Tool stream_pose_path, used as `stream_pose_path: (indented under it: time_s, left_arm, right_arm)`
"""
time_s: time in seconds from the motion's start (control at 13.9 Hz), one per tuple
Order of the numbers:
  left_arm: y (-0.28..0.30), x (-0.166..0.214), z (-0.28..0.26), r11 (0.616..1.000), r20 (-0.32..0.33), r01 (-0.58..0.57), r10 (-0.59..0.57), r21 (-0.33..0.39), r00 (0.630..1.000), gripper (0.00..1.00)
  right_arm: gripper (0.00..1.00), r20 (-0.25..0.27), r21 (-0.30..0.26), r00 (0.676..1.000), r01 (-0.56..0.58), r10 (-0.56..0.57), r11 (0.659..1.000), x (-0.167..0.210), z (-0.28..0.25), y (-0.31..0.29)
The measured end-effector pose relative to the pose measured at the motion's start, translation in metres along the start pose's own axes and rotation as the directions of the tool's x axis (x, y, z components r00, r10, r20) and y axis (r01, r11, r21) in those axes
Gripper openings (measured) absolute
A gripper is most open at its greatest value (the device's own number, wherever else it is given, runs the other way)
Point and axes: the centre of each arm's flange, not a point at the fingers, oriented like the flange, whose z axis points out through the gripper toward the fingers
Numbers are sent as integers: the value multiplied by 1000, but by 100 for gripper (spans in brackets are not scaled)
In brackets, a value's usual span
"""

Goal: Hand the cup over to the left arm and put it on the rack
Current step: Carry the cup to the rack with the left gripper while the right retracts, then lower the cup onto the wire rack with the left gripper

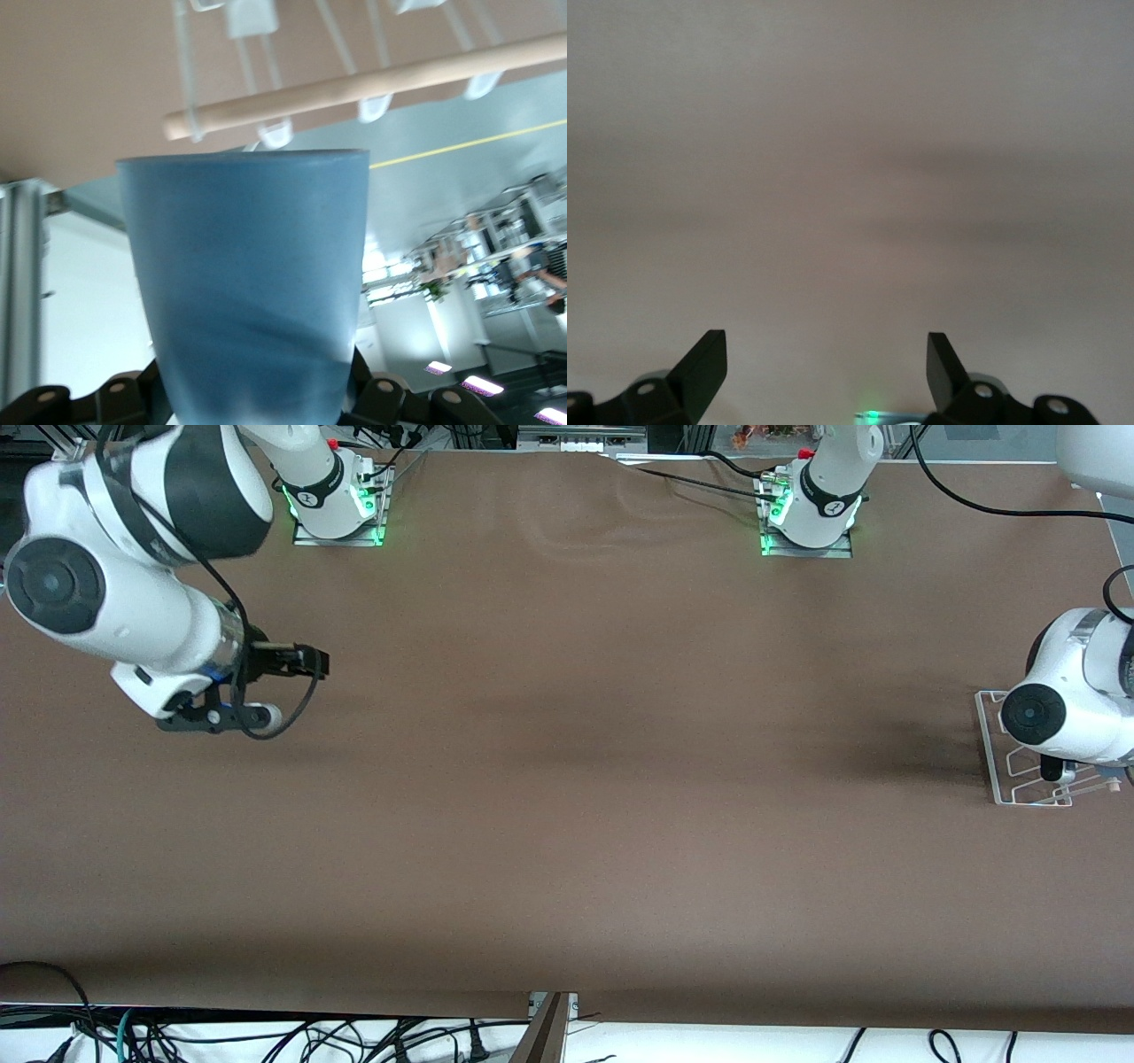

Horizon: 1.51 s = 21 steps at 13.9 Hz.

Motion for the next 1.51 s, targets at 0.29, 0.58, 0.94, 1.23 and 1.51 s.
stream_pose_path:
  time_s: [0.29, 0.58, 0.94, 1.23, 1.51]
  left_arm:
    - [-8, 20, -17, 992, 146, -74, 59, 99, 987, 70]
    - [4, 56, -9, 989, 191, -66, 40, 131, 981, 70]
    - [13, 81, -2, 981, 205, -61, 22, 185, 979, 70]
    - [27, 101, 11, 975, 221, -38, -12, 218, 975, 70]
    - [34, 110, 20, 974, 194, -26, -19, 224, 981, 70]
  right_arm:
    - [100, -45, -1, 993, 105, -105, 994, -10, -41, 36]
    - [100, -41, 50, 991, 127, -125, 991, -2, -34, 43]
    - [100, -43, -13, 985, 165, -165, 986, -2, -35, 49]
    - [100, -70, -21, 988, 139, -140, 990, -1, -48, 70]
    - [100, -95, 3, 988, 124, -124, 992, -4, -59, 92]
